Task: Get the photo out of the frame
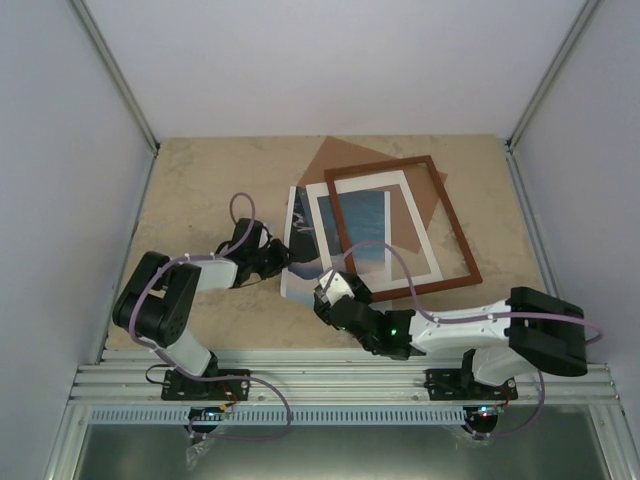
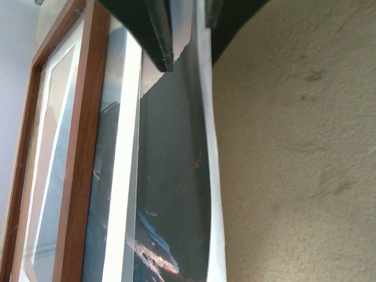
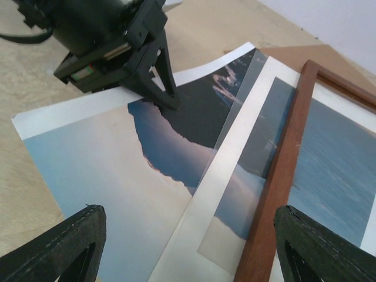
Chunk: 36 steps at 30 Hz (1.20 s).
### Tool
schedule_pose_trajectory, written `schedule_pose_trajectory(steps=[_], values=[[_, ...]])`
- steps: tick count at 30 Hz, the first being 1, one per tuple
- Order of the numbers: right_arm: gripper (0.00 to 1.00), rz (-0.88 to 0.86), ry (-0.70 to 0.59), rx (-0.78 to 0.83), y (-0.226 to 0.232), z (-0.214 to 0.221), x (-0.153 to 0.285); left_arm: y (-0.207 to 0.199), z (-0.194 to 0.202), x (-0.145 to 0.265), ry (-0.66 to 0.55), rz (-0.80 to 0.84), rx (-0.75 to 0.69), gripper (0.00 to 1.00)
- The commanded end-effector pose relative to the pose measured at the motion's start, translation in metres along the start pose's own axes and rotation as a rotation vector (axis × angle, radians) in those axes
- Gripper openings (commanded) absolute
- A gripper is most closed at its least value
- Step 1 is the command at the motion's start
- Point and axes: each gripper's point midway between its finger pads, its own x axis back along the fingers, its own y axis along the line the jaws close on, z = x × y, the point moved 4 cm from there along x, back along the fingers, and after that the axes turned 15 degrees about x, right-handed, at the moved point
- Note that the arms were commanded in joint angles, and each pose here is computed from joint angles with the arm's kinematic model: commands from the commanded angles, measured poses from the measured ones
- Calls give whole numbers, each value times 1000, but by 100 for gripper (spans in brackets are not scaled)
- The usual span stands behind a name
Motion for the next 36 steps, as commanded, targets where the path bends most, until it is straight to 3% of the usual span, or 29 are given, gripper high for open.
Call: schedule_pose_trajectory(steps=[1,3,10,12,19,28,36], values=[[80,39,-21,-29,-17,-4,11,-16,-8,1,-15,32,-65,10],[81,46,-24,-36,-23,-5,14,-22,-8,5,-19,37,-98,0],[85,82,-54,-81,-41,-4,25,-33,-16,24,-72,-37,-206,0],[97,99,-56,-98,-47,-4,29,-38,-19,35,-111,-68,-244,0],[98,200,-54,-184,-74,-8,43,-59,-35,94,-290,-235,-344,0],[98,261,-36,-183,-87,-31,46,-110,-45,172,-465,-323,-515,0],[98,132,-13,15,-71,-48,39,-154,-37,217,-499,-274,-727,0]])
